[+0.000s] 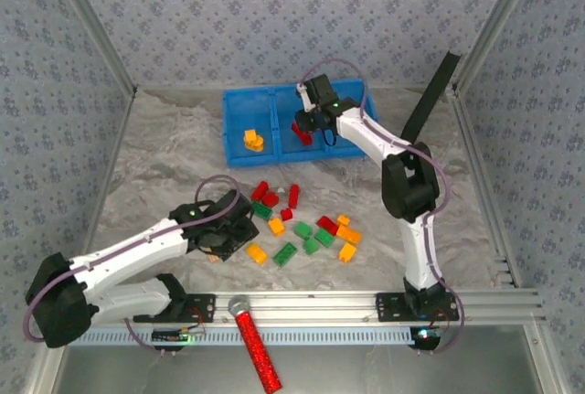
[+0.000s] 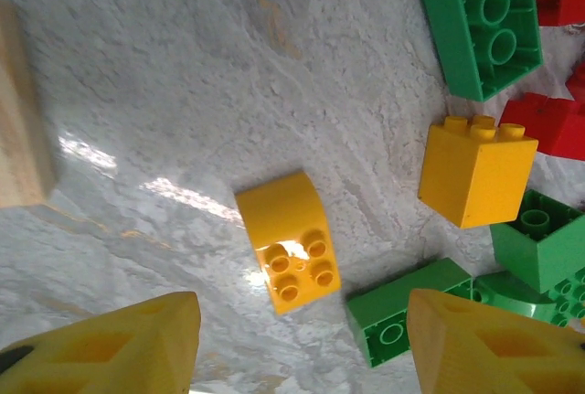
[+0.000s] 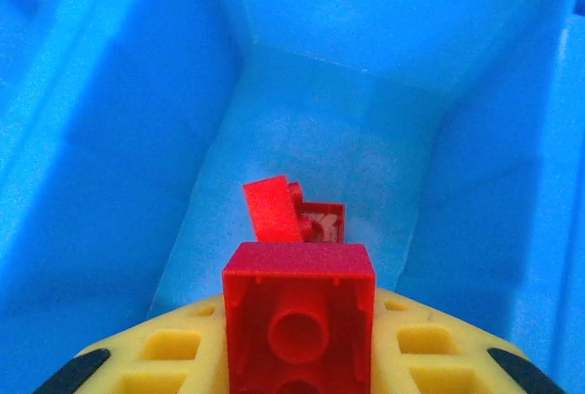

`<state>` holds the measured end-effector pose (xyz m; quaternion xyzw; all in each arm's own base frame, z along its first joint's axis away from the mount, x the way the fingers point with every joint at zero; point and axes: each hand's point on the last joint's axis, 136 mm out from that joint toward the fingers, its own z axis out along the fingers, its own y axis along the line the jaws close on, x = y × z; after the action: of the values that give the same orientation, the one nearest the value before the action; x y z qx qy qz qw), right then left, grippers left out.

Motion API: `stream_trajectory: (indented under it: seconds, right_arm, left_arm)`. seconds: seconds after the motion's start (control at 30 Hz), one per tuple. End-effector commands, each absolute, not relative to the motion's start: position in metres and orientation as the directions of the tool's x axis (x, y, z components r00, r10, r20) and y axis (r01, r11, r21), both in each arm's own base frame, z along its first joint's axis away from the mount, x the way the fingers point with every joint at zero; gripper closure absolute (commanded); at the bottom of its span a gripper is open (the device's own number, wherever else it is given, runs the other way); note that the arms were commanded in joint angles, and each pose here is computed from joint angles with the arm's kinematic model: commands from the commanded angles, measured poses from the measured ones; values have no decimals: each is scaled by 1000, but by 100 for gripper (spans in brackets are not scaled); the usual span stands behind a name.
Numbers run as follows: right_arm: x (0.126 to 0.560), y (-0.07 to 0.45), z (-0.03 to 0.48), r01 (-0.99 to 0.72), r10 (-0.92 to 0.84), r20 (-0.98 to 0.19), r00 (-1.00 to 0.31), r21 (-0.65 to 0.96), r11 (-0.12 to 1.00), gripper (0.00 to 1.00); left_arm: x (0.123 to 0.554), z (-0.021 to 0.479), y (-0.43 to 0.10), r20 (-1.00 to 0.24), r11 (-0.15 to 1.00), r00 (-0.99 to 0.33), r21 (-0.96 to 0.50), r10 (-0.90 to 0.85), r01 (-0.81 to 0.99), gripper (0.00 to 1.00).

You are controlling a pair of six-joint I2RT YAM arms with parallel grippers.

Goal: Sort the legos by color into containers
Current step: Place the lego in the container.

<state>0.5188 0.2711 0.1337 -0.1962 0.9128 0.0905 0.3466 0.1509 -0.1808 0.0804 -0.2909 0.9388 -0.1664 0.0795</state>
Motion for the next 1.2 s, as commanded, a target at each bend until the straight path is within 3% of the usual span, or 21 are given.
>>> stream_trajectory:
  seconds: [0.0, 0.63, 1.17]
  right_arm:
    - [539, 276, 127, -450, -293, -687, -665, 55, 891, 79]
    - [559, 292, 96, -503, -339, -656, -674, 71, 861, 67]
    - [556, 301, 134, -549, -345, -696, -629, 83, 832, 53]
  left_arm:
    - [152, 74, -198, 8, 711, -777, -396, -630, -581, 38]
    - [144, 43, -217, 69, 708, -760, -317, -646, -631, 37]
    - [131, 38, -206, 75, 714, -751, -260, -656, -650, 37]
